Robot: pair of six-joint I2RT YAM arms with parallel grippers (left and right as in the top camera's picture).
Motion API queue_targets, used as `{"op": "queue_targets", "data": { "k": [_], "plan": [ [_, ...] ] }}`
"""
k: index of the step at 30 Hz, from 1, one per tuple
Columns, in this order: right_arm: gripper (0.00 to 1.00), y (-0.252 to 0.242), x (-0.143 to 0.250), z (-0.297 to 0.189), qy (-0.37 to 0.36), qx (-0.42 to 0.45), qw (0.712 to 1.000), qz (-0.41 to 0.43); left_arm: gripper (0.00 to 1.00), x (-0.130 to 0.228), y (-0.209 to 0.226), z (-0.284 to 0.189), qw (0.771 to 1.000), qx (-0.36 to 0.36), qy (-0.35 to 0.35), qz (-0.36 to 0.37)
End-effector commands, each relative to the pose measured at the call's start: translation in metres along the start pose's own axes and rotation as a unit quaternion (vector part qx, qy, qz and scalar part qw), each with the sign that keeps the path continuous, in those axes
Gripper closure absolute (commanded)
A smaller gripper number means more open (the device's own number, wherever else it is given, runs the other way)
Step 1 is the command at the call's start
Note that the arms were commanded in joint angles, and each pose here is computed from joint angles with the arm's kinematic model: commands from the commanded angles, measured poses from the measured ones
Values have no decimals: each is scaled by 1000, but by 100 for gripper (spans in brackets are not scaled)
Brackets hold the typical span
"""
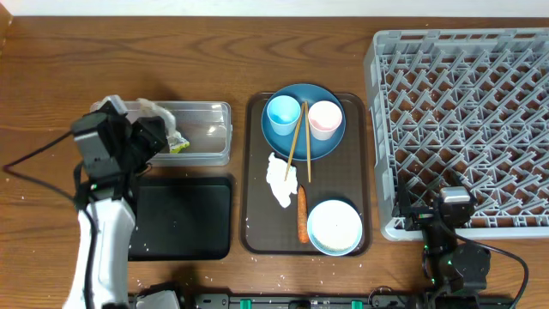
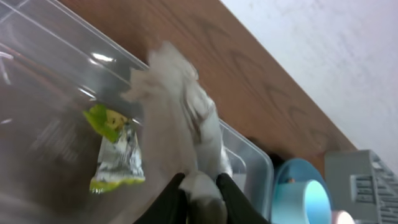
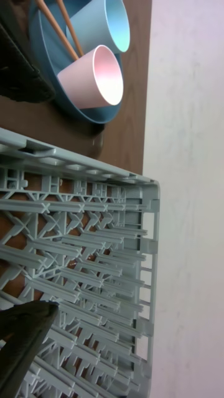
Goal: Sort waste into correct bins and load items into the dishwasher rack
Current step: 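Grasp the tissue on the black tray and drop it into the clear bin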
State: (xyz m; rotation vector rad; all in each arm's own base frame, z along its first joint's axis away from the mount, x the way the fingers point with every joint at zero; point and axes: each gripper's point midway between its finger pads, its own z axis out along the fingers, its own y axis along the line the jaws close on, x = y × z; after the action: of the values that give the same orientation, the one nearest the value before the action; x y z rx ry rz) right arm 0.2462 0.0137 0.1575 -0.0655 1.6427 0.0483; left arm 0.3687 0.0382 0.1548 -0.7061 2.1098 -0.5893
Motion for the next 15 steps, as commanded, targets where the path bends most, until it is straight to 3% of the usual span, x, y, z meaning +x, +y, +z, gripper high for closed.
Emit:
{"op": "queue_targets", "data": {
  "k": [1,4,6,10,15],
  "plan": [
    [1,-1,2,0,3,1,1000,-2,72,1,3,14,1000,2,11,-1],
    [1,-1,2,0,3,1,1000,-2,51,2,5,17,1000,1,13,-2],
    [1,-1,2,0,3,1,1000,-2,44,-1,3,16,1000,4,8,1],
    [1,-1,2,0,3,1,1000,-2,40,-4,-9,5,1000,19,1,5],
    [1,-1,2,0,3,1,1000,-2,39,19,-45,-20,998,56,29,12]
  ]
}}
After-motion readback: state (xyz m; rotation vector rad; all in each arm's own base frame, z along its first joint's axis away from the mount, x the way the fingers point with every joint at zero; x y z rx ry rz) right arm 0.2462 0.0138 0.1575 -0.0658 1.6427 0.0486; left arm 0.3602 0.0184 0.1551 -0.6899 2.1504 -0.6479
